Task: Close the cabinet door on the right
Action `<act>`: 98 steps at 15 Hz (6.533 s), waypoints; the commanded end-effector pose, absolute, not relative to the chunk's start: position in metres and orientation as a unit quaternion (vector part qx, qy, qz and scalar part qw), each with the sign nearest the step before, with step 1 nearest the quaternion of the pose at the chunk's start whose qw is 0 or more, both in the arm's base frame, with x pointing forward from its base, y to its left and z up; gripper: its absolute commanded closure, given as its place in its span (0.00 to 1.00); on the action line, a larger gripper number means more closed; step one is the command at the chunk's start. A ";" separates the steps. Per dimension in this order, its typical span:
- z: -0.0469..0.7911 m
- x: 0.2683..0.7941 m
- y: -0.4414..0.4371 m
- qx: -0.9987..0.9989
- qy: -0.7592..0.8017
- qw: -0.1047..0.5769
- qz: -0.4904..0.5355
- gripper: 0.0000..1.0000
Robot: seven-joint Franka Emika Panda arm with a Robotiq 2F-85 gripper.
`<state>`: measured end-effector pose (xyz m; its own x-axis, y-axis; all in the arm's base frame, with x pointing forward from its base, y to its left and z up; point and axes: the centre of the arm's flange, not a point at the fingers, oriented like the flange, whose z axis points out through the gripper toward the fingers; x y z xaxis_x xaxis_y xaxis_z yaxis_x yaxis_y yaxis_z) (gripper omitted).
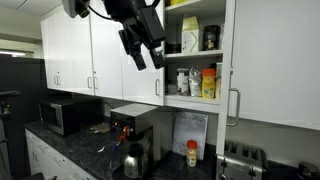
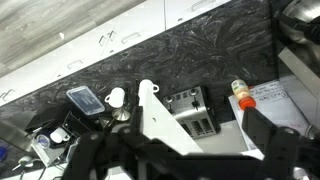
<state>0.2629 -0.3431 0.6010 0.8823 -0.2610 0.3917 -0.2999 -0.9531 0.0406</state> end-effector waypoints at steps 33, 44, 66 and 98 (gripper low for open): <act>0.649 0.377 -0.428 0.932 -0.145 0.115 0.311 0.00; 0.635 0.379 -0.428 0.925 -0.123 0.074 0.351 0.00; 0.644 0.367 -0.337 0.936 -0.027 0.062 0.344 0.00; 0.644 0.404 -0.198 0.959 0.123 0.039 0.253 0.00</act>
<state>0.4111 -0.2015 0.6465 0.8203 0.2506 0.5141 0.2161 -0.9681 0.1271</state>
